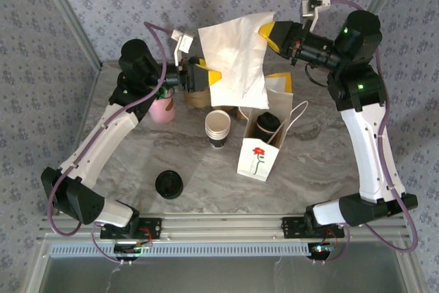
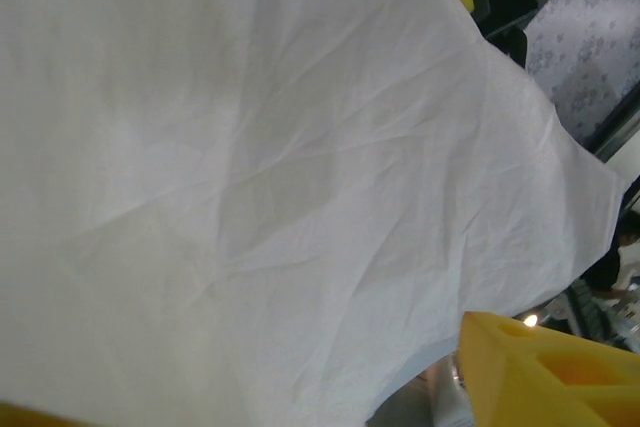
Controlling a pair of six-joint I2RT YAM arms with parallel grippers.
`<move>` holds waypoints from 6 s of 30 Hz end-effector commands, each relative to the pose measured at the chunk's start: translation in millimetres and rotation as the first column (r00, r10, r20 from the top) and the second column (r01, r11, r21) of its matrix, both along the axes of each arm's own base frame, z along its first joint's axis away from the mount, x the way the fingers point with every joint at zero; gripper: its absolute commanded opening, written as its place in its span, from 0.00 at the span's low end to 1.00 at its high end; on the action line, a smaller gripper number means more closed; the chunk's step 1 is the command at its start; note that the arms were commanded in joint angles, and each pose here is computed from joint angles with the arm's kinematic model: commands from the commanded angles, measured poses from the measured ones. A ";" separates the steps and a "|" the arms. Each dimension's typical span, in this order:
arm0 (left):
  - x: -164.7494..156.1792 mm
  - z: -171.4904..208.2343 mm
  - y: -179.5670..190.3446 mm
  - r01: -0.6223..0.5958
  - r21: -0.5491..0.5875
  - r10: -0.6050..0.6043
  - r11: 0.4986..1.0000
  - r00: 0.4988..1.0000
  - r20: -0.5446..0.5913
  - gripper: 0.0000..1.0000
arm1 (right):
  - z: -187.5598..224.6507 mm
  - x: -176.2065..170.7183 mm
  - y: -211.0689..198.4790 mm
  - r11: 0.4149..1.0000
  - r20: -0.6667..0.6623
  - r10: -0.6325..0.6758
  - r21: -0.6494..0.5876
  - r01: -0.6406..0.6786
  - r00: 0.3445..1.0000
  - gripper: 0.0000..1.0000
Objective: Pack the takeout coffee
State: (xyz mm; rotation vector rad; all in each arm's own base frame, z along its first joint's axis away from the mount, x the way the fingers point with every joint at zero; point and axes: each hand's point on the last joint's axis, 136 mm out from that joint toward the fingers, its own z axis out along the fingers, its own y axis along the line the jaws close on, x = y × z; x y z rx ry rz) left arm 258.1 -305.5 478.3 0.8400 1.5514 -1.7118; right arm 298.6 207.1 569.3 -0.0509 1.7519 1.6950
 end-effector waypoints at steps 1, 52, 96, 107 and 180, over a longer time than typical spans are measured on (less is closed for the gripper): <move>-0.5 8.5 1.7 -0.020 -0.013 0.020 1.000 0.999 0.029 0.58 | 10.6 -12.6 -0.5 1.000 0.059 0.021 0.004 -0.021 0.998 0.00; 28.9 9.0 -50.5 -0.146 -0.229 0.102 0.962 0.975 -0.196 0.00 | -35.3 -8.4 48.6 0.949 0.094 -0.083 -0.297 0.107 0.992 0.09; -18.5 -14.7 -46.2 -0.059 0.135 0.123 0.989 0.837 -0.533 0.00 | -49.8 -10.6 -16.2 0.936 0.113 -0.112 -0.323 0.143 0.987 0.85; -18.5 14.4 -37.8 -0.023 0.139 0.087 0.990 0.875 -0.476 0.00 | -65.6 -38.3 -32.6 0.933 0.225 -0.049 -0.337 0.125 0.973 0.86; -18.6 2.6 45.8 -0.687 0.418 -0.463 0.594 0.133 0.876 0.00 | -111.9 -60.2 84.7 0.808 0.713 0.567 -0.578 -0.113 0.412 1.00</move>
